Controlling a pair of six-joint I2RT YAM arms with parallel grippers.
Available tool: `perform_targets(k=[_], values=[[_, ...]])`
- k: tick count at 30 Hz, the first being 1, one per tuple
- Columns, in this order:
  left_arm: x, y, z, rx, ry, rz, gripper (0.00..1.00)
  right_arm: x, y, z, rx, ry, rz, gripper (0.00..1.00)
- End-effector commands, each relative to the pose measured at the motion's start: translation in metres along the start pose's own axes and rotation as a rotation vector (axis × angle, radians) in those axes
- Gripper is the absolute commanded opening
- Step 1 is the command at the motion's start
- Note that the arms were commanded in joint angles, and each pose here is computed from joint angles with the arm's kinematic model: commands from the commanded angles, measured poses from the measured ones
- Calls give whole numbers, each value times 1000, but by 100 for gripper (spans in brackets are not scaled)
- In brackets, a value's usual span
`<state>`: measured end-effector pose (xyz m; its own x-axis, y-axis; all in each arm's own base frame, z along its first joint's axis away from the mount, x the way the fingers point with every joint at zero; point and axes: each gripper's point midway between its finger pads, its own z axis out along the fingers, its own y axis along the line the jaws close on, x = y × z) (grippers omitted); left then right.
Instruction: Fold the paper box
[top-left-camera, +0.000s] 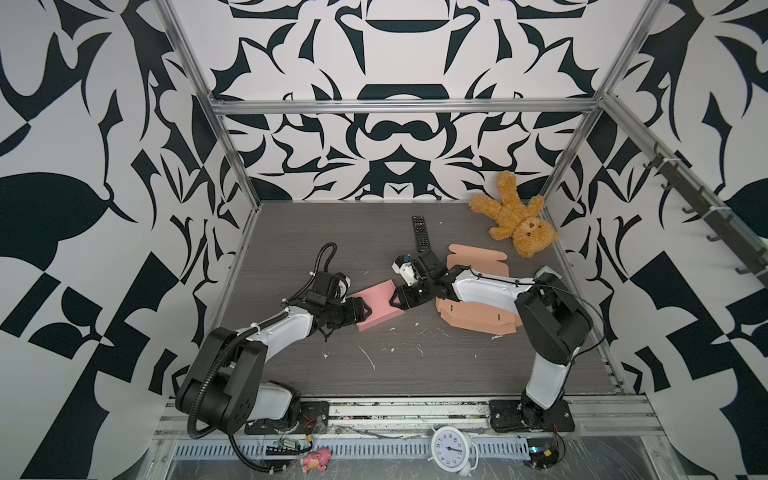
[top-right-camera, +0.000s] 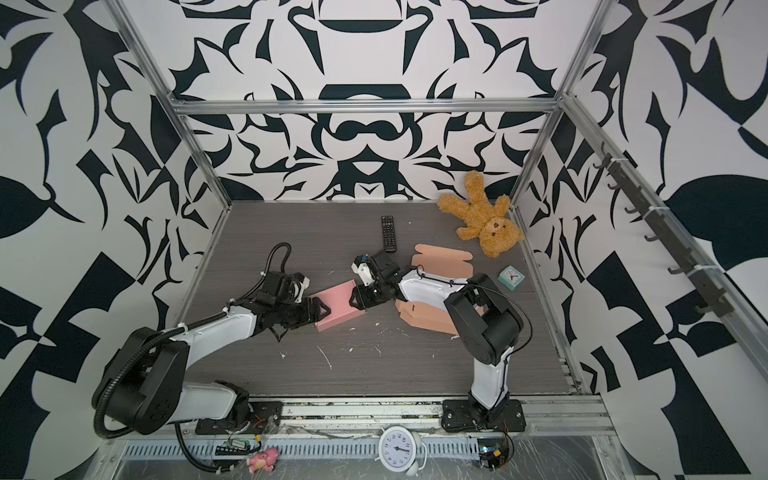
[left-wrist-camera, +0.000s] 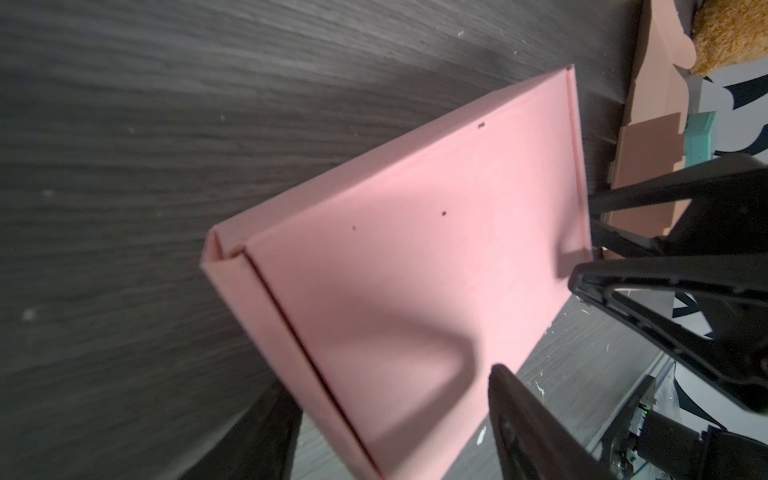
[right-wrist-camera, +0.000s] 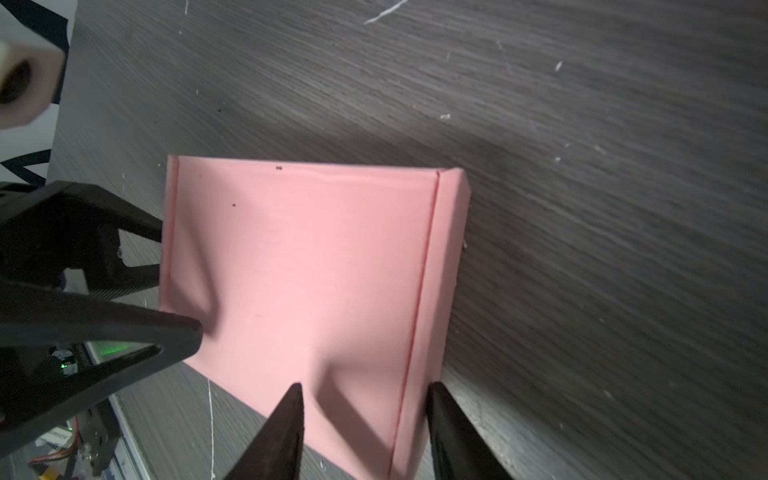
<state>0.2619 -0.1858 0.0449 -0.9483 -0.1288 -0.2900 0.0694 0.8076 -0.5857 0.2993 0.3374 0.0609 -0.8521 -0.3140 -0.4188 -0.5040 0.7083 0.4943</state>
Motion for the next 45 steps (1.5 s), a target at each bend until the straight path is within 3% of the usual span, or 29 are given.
perform_targets(k=[1,19,45], values=[[-26,-31,-2,119,-39,78,72,-30,42,-2,-134,-63,-62,50],[-82,-17,5,115,-92,50,71,-90,48,10,-141,-102,-100,51],[-190,2,27,156,-225,-26,69,-171,10,28,-170,-194,-58,53]])
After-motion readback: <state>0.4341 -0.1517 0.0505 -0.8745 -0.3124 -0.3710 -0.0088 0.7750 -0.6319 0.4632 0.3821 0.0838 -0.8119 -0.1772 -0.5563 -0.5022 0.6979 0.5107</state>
